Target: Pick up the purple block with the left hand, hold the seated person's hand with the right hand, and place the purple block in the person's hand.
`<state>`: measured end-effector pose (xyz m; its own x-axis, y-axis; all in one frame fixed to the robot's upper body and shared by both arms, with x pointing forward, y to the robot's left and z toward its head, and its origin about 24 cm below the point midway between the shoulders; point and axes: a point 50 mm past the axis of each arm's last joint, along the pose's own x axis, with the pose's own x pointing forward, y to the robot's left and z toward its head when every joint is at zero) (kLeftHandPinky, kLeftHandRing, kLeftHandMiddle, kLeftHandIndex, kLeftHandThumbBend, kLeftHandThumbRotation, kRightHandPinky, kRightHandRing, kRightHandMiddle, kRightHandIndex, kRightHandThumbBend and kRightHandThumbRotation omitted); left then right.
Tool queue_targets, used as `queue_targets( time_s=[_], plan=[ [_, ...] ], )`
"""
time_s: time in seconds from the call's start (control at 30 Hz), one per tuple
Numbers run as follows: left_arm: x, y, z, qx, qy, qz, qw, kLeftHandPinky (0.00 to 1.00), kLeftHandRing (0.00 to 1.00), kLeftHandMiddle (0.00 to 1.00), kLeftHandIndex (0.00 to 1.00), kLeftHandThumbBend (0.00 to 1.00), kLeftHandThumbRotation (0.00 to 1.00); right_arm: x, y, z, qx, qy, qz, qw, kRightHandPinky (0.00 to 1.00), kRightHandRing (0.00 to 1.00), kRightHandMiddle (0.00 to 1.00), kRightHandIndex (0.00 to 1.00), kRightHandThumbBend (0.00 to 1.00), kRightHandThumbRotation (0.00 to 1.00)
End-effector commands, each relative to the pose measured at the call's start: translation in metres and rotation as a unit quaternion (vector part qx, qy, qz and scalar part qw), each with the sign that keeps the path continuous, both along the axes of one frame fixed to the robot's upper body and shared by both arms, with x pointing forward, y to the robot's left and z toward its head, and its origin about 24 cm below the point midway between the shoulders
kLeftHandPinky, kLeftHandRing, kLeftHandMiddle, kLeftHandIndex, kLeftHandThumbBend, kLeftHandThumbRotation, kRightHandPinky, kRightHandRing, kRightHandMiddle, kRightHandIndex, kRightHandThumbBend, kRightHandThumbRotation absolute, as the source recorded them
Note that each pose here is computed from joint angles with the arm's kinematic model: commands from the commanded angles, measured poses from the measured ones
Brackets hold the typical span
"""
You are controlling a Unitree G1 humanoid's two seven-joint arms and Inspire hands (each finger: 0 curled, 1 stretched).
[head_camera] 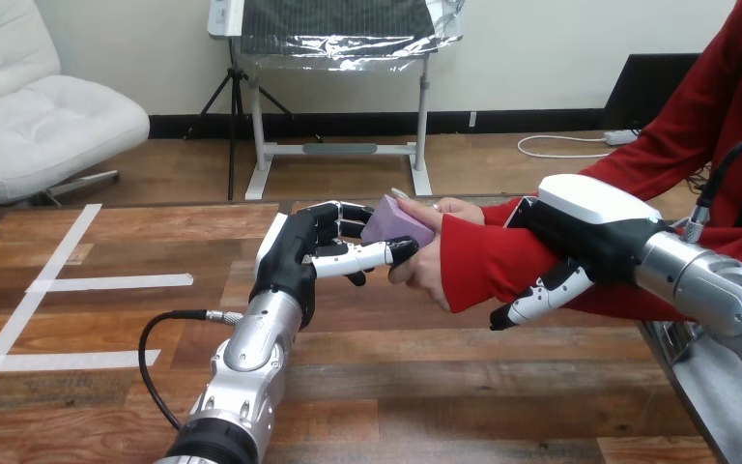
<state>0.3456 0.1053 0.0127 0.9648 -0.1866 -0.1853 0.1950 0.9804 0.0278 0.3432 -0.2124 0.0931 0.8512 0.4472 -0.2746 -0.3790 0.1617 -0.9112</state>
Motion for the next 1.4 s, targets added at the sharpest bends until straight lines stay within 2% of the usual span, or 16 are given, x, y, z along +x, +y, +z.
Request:
queue_targets(
  time_s=[0.0,0.5,1.17,1.37],
  plan=[
    [0.017,-0.026,0.035,-0.007,-0.059,-0.035,0.9976,0.28,0.33,0.39,0.41,0.66,0.00,0.014,0.037,0.050,0.047,-0.094,0.053,0.9931,0.12,0.16,0.21,0.22,0.84,0.36],
    [0.016,-0.036,0.034,0.000,-0.053,-0.051,0.9973,0.29,0.34,0.40,0.42,0.68,0.00,0.014,0.043,0.050,0.051,-0.091,0.057,0.9930,0.13,0.17,0.23,0.24,0.85,0.35],
    [0.014,-0.033,0.032,-0.005,-0.053,-0.056,0.9970,0.31,0.35,0.40,0.43,0.64,0.00,0.013,0.041,0.048,0.049,-0.080,0.050,0.9943,0.15,0.19,0.24,0.25,0.84,0.32],
    [0.013,-0.032,0.030,-0.027,-0.041,-0.061,0.9969,0.35,0.41,0.48,0.49,0.63,0.00,0.013,0.038,0.046,0.048,-0.082,0.051,0.9942,0.14,0.18,0.23,0.24,0.84,0.32]
  ],
)
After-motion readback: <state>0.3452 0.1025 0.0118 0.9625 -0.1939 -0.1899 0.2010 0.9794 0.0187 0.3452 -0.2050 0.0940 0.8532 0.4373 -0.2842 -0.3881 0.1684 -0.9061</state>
